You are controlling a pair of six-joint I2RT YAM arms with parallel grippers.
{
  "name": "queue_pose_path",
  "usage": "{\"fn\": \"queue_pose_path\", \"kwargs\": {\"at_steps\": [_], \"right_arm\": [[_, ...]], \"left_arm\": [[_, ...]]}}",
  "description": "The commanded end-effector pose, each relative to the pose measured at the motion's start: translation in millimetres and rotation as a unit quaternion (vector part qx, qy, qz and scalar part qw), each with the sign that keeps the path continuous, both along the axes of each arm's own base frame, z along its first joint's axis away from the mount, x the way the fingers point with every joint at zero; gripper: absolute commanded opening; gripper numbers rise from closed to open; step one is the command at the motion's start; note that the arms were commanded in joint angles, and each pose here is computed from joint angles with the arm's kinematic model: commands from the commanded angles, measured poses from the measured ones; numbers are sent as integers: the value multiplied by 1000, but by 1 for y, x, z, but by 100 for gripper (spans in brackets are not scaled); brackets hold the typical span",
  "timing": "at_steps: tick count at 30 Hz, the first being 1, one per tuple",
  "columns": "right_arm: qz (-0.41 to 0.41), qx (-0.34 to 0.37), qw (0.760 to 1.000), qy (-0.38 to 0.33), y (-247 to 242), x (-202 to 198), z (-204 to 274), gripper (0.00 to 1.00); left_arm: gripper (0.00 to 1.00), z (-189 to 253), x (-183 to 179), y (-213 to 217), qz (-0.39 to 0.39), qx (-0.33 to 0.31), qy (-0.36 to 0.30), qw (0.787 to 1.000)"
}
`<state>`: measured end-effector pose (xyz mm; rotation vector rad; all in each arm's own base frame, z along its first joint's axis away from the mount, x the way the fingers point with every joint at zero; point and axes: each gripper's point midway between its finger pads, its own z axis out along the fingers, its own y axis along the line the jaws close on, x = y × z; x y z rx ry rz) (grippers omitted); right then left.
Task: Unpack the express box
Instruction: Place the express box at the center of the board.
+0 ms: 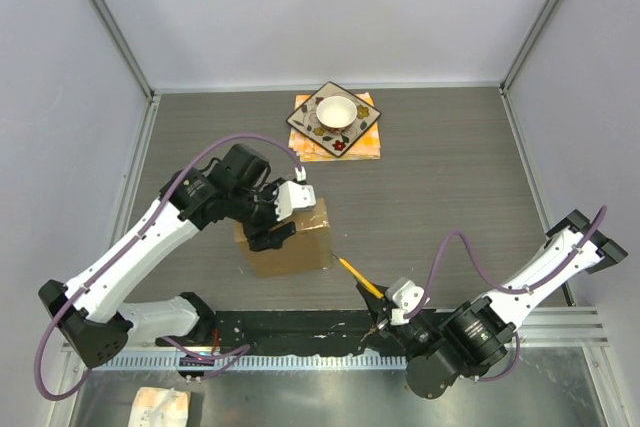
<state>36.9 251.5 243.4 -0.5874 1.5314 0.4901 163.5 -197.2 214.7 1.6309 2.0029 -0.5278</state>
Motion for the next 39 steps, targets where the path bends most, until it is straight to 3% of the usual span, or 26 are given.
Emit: {"fn": "queue_pose_path", "kwargs": {"at_steps": [1, 2, 10, 18, 19, 20, 21, 29, 33, 35, 36, 37, 39], "right_arm": [[-43, 30, 999, -10, -17, 14, -9, 1], [-42, 11, 999, -25, -19, 15, -16, 1], [-56, 67, 996, -36, -33, 29, -4, 1], [-57, 86, 995, -18, -37, 31, -2, 1], [-56, 84, 995, -16, -36, 31, -1, 1], [-56, 83, 995, -15, -35, 30, 3, 1], [-57, 83, 995, -14, -35, 30, 6, 1], [-64, 130, 989, 13, -26, 19, 89, 1], [-77, 87, 993, 5, -19, 16, 118, 1], [-88, 49, 995, 6, -8, 29, 125, 1], [-83, 83, 992, 35, 5, 32, 138, 1], [-27, 22, 999, -5, 20, 33, 143, 1], [-43, 73, 996, -4, 16, 58, 175, 1]], "left_arm": [[1, -12, 3, 6, -36, 25, -25, 999], [3, -14, 1, 8, -38, 29, -19, 999], [23, -17, -6, 8, -46, 52, 28, 997], [69, 17, 1, -6, -24, 25, 33, 999], [76, 23, 0, -7, -21, 21, 35, 999], [93, 27, 0, -8, -20, 19, 36, 999], [98, 31, -1, -8, -22, 17, 37, 999], [100, 75, -4, -9, -11, -47, -19, 999], [100, 99, -1, -5, 9, -80, -66, 995], [100, 107, 1, -1, 19, -87, -85, 992], [100, 114, 0, 1, 24, -97, -97, 990], [100, 115, -1, 2, 28, -100, -101, 989], [100, 125, -1, 7, 43, -114, -118, 985]]}}
